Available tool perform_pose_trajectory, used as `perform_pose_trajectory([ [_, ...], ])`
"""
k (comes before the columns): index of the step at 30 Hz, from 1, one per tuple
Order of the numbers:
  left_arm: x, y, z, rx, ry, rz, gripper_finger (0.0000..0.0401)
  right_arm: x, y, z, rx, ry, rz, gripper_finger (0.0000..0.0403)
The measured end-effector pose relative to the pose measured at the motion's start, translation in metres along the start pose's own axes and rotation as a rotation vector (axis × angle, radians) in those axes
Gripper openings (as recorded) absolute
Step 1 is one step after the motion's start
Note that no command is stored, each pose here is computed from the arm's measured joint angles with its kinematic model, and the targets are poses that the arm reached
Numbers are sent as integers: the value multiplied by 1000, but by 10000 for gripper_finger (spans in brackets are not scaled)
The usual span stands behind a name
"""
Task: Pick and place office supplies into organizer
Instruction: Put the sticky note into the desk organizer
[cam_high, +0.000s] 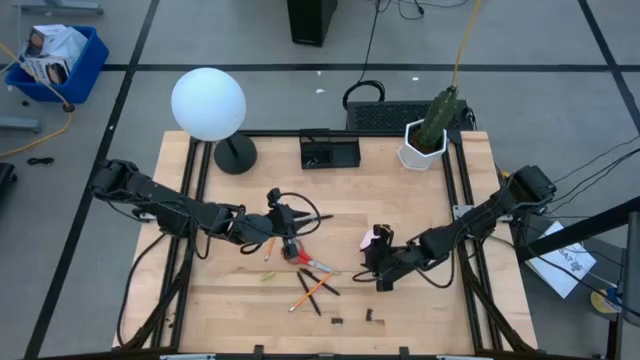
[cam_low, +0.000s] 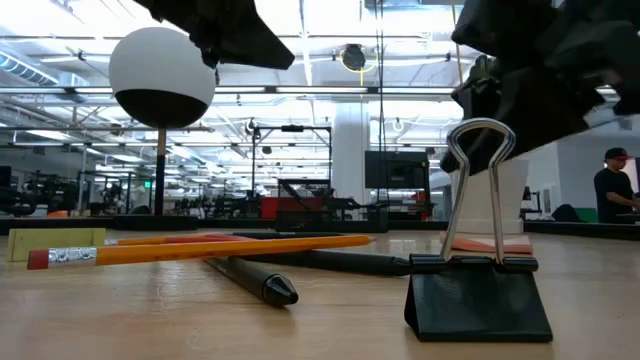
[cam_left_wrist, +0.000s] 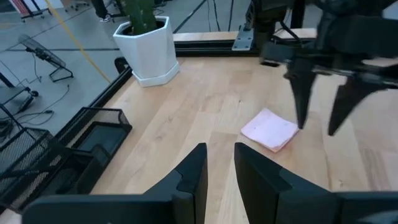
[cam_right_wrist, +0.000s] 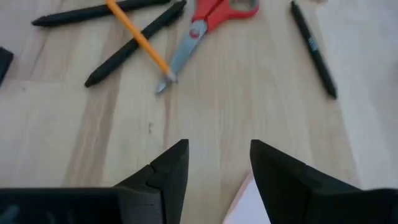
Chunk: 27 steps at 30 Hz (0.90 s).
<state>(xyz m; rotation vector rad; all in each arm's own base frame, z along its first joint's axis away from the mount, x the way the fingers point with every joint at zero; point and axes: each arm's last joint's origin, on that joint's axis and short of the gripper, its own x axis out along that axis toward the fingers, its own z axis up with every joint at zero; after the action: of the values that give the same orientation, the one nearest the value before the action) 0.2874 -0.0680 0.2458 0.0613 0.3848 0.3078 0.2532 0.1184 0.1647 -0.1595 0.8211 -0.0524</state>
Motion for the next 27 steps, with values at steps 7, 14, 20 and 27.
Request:
perform_pose_trajectory([
  [7,2,2,-4,-24,-5,-15,88,21,-1,-11,60,78,-52,164],
  [14,2,2,-3,-29,-13,-21,88,41,4,-27,90,154,-96,164],
  [20,2,0,-2,-36,-21,-69,88,46,5,-30,94,142,-179,164],
  [27,2,0,-2,-35,-20,-74,88,45,5,-34,115,160,-211,164],
])
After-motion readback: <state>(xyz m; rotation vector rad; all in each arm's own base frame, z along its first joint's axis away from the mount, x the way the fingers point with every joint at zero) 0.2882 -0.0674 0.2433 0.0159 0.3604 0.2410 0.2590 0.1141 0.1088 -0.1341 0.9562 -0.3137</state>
